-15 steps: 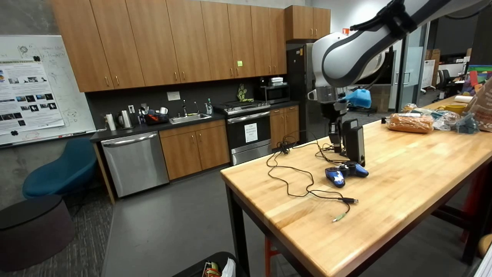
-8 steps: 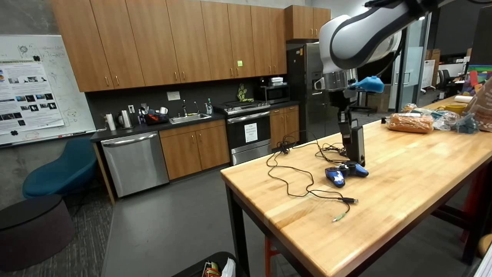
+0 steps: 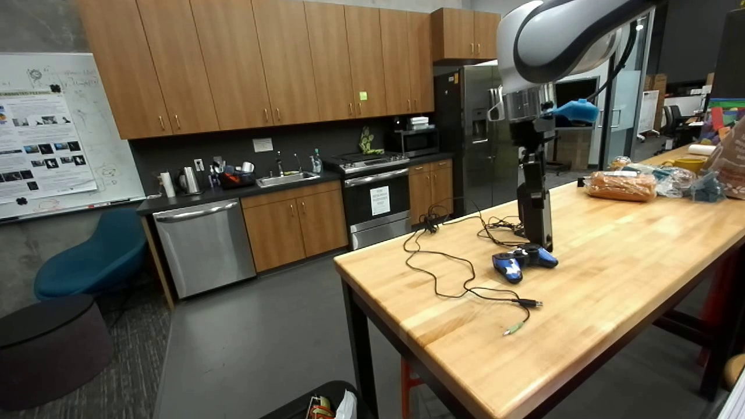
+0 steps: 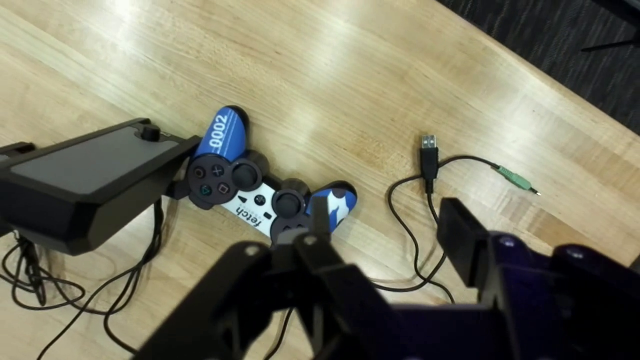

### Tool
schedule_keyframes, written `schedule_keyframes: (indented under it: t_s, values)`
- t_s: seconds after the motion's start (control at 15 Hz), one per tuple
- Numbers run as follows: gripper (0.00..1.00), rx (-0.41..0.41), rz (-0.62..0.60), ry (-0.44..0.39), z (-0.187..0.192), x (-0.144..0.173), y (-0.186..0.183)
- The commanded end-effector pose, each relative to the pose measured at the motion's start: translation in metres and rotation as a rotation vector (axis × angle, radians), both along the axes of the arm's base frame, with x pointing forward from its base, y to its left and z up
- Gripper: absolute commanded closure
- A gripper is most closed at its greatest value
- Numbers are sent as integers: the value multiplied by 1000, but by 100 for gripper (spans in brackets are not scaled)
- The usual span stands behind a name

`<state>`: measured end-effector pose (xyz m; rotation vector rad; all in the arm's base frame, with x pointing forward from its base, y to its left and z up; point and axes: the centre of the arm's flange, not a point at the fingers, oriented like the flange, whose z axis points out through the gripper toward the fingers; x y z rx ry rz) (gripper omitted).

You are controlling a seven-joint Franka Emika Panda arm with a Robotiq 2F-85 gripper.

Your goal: Press the left button of the gaming console

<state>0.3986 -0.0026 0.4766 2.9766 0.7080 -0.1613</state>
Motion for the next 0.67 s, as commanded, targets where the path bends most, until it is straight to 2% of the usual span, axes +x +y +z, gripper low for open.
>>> schedule_keyframes:
  t_s: [0.0, 0.13, 0.6]
  values:
    - [9, 34, 4, 14, 17, -17, -9]
    - [1, 49, 4, 28, 22, -24, -14]
    - [0, 180, -28, 51, 32, -50, -22]
